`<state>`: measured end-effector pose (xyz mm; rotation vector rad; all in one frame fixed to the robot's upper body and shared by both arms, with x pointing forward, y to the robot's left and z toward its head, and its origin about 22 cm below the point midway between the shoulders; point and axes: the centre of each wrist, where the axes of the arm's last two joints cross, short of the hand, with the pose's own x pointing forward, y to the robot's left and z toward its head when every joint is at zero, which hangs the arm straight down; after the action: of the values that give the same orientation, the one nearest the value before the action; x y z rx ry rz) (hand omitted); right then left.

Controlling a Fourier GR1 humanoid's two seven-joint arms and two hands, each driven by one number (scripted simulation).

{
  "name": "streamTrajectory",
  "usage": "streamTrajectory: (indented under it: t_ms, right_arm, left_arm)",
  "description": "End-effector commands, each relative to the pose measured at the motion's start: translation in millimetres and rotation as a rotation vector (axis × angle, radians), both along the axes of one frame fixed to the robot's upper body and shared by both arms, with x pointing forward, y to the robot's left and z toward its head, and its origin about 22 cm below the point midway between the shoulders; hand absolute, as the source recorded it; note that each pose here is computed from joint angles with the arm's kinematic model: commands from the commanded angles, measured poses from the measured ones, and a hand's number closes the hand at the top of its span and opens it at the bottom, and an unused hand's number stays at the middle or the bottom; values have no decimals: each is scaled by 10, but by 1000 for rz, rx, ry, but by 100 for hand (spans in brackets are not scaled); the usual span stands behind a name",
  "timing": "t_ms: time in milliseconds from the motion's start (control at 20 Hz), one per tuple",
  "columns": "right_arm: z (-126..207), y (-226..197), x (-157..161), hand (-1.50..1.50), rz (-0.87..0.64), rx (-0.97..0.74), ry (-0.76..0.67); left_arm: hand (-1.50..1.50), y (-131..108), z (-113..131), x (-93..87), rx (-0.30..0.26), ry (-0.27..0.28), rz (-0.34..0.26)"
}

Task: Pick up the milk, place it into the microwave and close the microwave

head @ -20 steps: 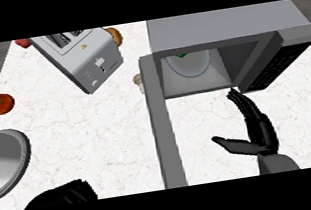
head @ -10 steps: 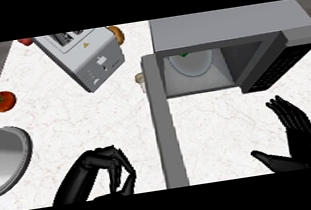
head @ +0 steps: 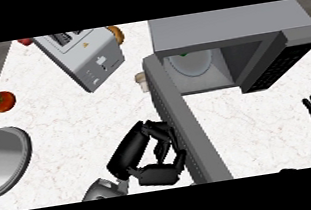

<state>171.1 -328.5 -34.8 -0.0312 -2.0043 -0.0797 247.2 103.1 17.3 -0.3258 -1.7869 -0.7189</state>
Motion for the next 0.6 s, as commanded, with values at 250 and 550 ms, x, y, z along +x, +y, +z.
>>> streamTrajectory:
  t_ms: [250,550]
  right_arm:
    - [507,-118,15,-150,87,0,-64]
    - [705,-16,150,-150,180,3,-93]
  left_arm:
    - [150,-635,-383,112,143,111,-1]
    - [150,-871,-402,199,221,144,-57]
